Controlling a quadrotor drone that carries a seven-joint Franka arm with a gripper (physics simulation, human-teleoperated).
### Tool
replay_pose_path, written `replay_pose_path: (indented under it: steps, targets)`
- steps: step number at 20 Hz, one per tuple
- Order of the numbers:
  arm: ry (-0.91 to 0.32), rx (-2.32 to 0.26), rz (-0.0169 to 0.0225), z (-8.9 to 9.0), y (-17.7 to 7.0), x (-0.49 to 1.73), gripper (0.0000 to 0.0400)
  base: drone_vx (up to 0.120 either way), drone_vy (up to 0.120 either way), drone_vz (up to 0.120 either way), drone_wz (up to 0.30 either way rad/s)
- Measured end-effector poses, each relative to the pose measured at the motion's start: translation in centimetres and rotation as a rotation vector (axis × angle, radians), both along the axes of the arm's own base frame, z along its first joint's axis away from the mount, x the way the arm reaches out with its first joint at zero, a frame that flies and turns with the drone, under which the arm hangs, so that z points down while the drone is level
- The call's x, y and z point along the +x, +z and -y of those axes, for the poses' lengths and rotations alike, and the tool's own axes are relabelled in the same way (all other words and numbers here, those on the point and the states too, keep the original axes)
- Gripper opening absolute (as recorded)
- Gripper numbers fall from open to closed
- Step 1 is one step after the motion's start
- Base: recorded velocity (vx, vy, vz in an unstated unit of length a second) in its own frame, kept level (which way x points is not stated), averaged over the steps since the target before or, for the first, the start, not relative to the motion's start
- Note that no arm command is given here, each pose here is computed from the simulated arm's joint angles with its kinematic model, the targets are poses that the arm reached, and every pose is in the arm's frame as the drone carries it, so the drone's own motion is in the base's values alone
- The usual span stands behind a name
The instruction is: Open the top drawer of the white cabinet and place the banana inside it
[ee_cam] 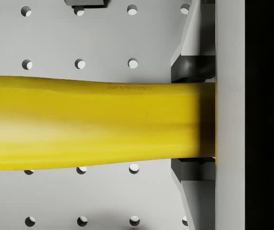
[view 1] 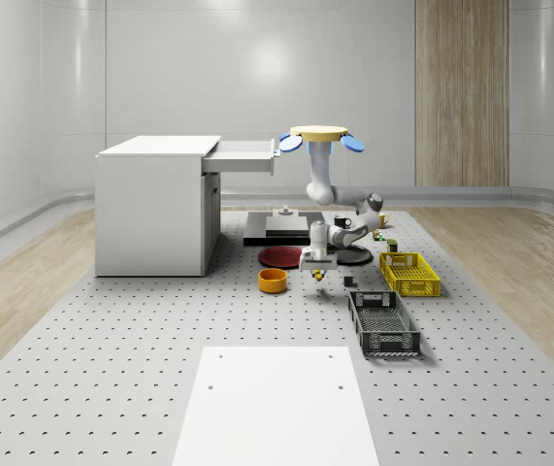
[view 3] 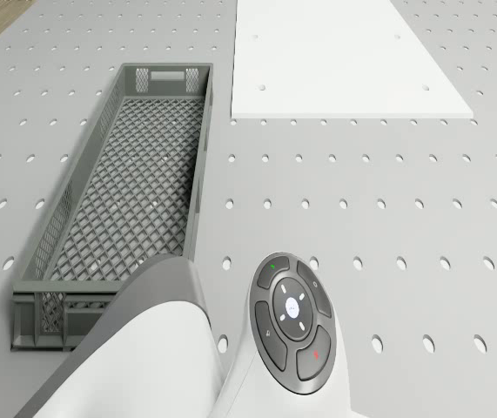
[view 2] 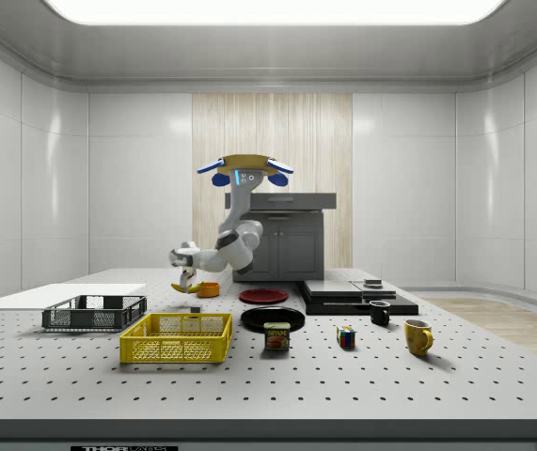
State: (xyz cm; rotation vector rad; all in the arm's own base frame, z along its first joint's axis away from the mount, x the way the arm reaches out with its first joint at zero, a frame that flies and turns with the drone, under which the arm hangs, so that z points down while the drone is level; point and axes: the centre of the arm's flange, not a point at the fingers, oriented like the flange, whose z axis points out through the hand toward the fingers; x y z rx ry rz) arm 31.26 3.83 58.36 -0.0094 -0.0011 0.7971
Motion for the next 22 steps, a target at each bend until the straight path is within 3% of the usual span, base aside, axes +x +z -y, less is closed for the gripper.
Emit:
replay_pose_path:
  steps: [5, 22]
  targets:
    - [0.003, 0.000, -0.0002, 0.0, -1.2, 0.00, 0.0197, -0.016, 0.000, 0.120, 0.000]
    - [0.002, 0.000, -0.0003, 0.0, -1.9, 0.01, 0.0197, -0.120, 0.000, 0.120, 0.000]
